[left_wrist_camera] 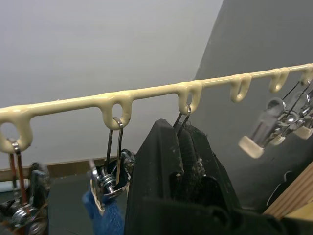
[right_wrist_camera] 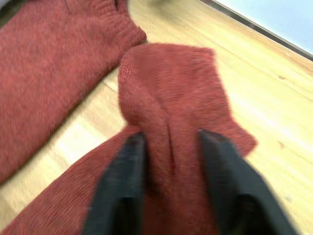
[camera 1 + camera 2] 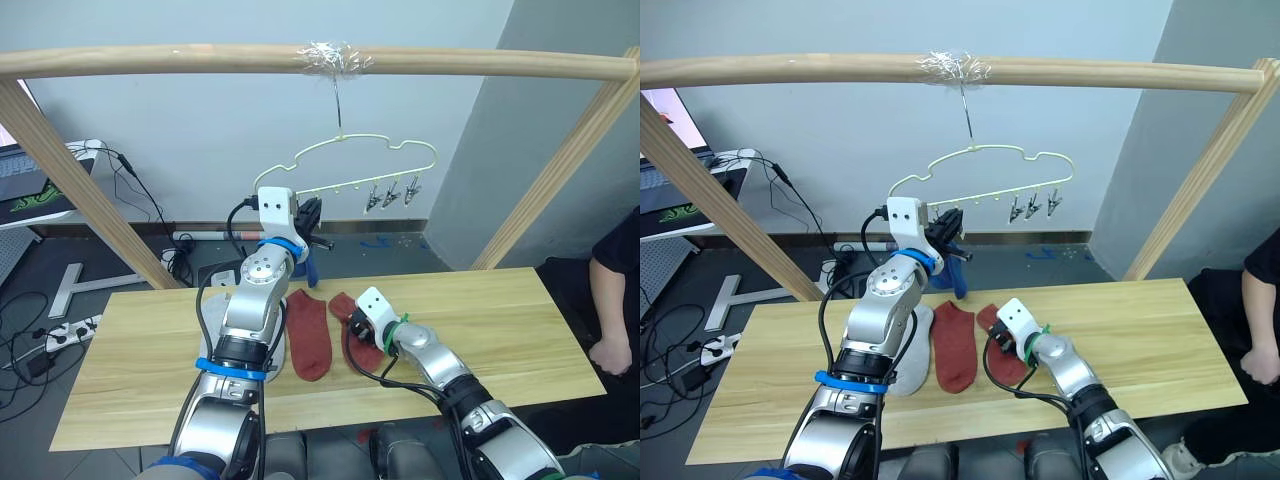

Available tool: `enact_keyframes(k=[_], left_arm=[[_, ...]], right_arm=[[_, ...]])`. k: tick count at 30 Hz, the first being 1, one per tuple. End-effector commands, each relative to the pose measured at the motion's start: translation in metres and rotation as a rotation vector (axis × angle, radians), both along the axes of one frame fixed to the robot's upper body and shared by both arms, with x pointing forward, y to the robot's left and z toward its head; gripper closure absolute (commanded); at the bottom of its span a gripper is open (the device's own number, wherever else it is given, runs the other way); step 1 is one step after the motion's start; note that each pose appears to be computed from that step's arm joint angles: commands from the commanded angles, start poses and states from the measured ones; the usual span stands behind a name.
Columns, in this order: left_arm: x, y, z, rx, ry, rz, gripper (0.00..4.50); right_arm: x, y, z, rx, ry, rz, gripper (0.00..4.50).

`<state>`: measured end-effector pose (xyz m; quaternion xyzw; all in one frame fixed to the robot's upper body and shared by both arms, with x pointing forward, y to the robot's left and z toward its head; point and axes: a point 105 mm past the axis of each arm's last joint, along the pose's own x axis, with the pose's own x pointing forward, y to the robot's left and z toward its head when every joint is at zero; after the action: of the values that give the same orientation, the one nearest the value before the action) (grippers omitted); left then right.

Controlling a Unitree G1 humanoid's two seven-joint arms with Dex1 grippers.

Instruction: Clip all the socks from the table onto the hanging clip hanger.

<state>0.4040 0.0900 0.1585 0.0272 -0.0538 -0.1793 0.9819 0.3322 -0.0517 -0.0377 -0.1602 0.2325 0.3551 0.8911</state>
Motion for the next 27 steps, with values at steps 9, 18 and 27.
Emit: enact_keyframes(k=[9,18,27], left_arm=[[-0.002,-0.013,0.003,-0.211,0.119,-0.109,4.5],[-0.006,-0.018,0.002,-0.516,0.304,-0.142,4.5],[-0.011,-0.024,0.006,-0.561,0.341,-0.196,4.5]], right_arm=[[-0.017,-0.047,0.051,0.117,-0.172,-0.108,4.49],[-0.016,-0.034,0.112,0.258,-0.29,-0.138,4.49],[-0.012,-0.019,0.129,0.33,-0.279,-0.138,4.49]])
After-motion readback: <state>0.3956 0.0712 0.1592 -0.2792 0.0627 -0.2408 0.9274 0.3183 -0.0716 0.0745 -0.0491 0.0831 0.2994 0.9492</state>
